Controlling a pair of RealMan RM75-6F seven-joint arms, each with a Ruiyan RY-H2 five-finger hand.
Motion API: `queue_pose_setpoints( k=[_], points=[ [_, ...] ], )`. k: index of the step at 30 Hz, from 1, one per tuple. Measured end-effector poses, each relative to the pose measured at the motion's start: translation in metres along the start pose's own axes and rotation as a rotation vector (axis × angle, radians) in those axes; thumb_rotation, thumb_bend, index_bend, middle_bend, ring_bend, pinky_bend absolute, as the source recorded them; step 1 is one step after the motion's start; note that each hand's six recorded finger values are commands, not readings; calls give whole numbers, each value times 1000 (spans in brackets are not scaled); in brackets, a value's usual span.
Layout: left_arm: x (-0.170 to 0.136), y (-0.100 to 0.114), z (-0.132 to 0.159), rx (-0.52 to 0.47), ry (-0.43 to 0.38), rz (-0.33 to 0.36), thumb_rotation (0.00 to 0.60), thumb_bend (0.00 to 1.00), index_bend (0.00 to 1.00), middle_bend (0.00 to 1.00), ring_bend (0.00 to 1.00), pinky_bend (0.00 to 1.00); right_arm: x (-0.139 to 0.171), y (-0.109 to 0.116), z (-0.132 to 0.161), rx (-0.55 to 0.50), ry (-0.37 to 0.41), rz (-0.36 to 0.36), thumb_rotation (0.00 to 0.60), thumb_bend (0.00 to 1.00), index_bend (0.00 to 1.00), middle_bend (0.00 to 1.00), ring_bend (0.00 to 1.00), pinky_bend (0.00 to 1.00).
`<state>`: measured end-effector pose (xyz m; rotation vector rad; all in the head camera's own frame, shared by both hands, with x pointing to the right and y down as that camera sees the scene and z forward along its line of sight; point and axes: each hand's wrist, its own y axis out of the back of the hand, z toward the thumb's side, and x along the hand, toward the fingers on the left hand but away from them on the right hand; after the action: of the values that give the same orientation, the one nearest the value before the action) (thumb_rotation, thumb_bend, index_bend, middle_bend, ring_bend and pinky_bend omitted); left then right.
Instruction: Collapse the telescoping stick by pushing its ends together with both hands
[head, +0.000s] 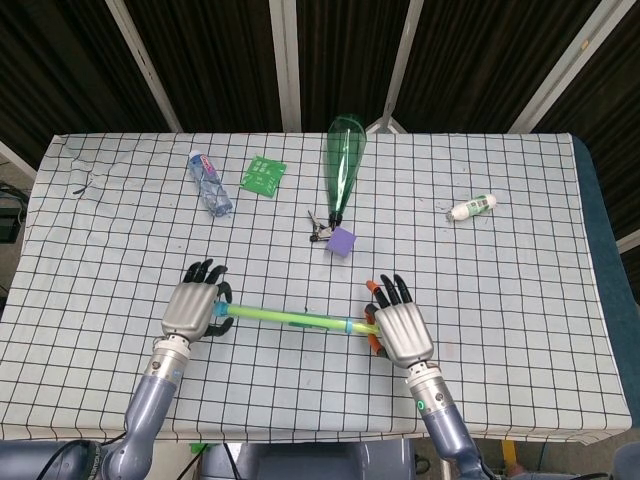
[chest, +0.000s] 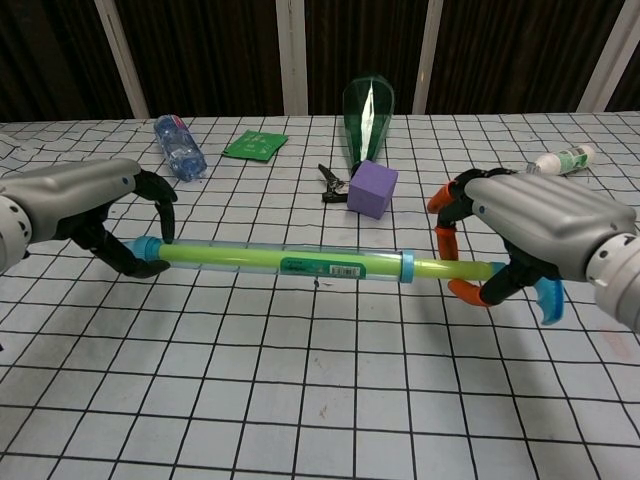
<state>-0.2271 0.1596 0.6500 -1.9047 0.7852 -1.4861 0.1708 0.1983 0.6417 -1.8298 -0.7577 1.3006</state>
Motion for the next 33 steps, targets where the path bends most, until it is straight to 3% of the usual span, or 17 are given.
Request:
queue_pose_setpoints(
  k=[3,5,6,8,10,15,24,33],
  points=[
    [-1,-2,1,2,-1,-5,600,410,500,97,0,0,0,-1,-1,1,-2,3,600,442,572,200,0,0],
    [-1,-2,1,4,0,-7,600,287,439,71,0,0,0,-2,-2,0,-3,5,600,441,414,195,0,0],
    [-1,-2,0,6,1,-7,600,220,395,58,0,0,1,-2,-2,2,-4,6,600,434,269,172,0,0],
    [-1,-2,-1,9,3,-2,600,161,319,50,0,0,1,-2,-5,8,-6,7,600,405,92,114,0,0],
    [-1,0,-2,9,2,8,600,144,262,49,0,0,1,-2,-8,12,-10,11,600,377,11,67,0,0],
    [-3,3,-8,-2,6,25,600,143,217,47,0,0,2,-2,-15,22,-27,24,600,371,0,2,0,0],
    [-17,12,-18,-32,1,34,600,142,205,47,0,0,12,4,-38,47,-67,30,600,369,0,0,0,0],
    [-52,26,-48,-37,-14,92,600,86,50,0,0,0,49,24,-94,42,-121,-14,600,312,0,0,0,0]
  ],
)
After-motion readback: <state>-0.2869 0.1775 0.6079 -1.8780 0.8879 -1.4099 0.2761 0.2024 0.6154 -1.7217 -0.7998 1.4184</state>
